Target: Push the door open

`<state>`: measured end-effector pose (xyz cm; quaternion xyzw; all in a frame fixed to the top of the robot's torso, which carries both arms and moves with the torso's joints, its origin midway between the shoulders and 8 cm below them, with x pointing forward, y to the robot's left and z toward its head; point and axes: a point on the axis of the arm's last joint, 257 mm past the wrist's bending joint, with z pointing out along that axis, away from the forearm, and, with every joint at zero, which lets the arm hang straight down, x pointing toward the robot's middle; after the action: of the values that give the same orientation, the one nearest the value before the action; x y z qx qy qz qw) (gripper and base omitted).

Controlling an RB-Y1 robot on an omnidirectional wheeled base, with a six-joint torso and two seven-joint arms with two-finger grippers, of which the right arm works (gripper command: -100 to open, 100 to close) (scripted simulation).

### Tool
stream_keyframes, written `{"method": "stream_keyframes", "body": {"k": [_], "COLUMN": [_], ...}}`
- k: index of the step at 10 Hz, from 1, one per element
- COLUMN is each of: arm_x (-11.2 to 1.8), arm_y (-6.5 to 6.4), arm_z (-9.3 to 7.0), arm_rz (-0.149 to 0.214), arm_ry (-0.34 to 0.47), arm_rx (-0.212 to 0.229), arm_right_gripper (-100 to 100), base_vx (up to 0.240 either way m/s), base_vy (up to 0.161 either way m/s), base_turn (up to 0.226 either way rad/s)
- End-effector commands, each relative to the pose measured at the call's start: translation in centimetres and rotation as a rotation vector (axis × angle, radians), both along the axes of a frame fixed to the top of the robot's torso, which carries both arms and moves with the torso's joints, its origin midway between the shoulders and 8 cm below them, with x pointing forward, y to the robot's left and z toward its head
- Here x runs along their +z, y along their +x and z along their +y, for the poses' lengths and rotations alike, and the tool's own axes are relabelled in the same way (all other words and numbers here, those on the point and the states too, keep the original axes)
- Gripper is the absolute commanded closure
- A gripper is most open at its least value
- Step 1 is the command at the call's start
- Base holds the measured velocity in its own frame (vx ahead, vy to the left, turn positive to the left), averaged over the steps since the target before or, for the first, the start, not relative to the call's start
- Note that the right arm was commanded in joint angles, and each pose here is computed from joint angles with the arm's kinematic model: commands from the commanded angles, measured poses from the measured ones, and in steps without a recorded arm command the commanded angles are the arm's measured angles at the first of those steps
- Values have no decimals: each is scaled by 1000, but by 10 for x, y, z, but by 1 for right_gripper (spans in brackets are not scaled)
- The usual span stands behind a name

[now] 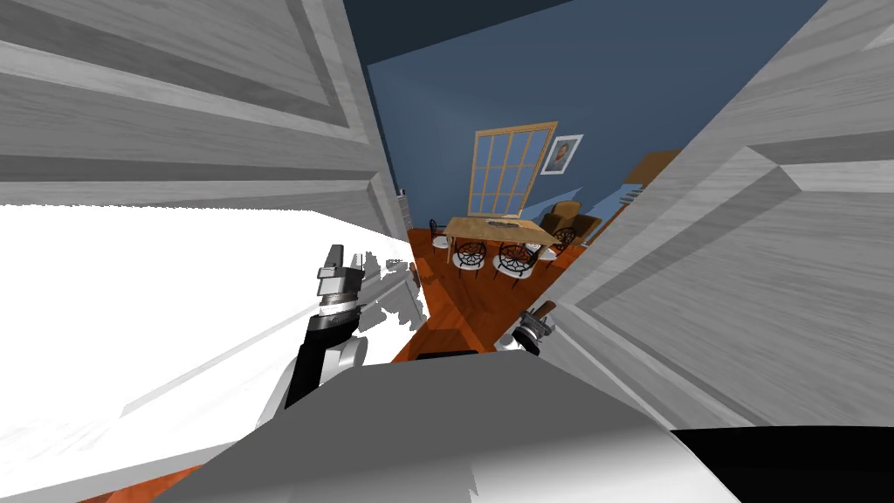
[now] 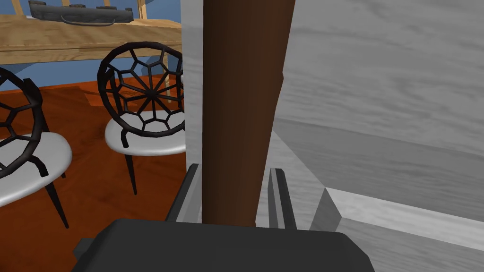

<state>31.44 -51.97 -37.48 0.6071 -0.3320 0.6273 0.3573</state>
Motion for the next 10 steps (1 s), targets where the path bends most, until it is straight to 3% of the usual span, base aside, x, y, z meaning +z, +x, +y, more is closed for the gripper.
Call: {"method": "stream_keyframes", "body": {"k": [1, 10], "arm_x": [6, -3], "arm_y": [-24, -44], "arm_z": [-20, -21], "arm_rz": [2, 1], "arm_ry": [-31, 0], "arm_rx": [-60, -137], "arm_right_gripper": [100, 100], "base_vx": [126, 103], "base_vy": [-87, -53], "base_turn": [-74, -66]}}
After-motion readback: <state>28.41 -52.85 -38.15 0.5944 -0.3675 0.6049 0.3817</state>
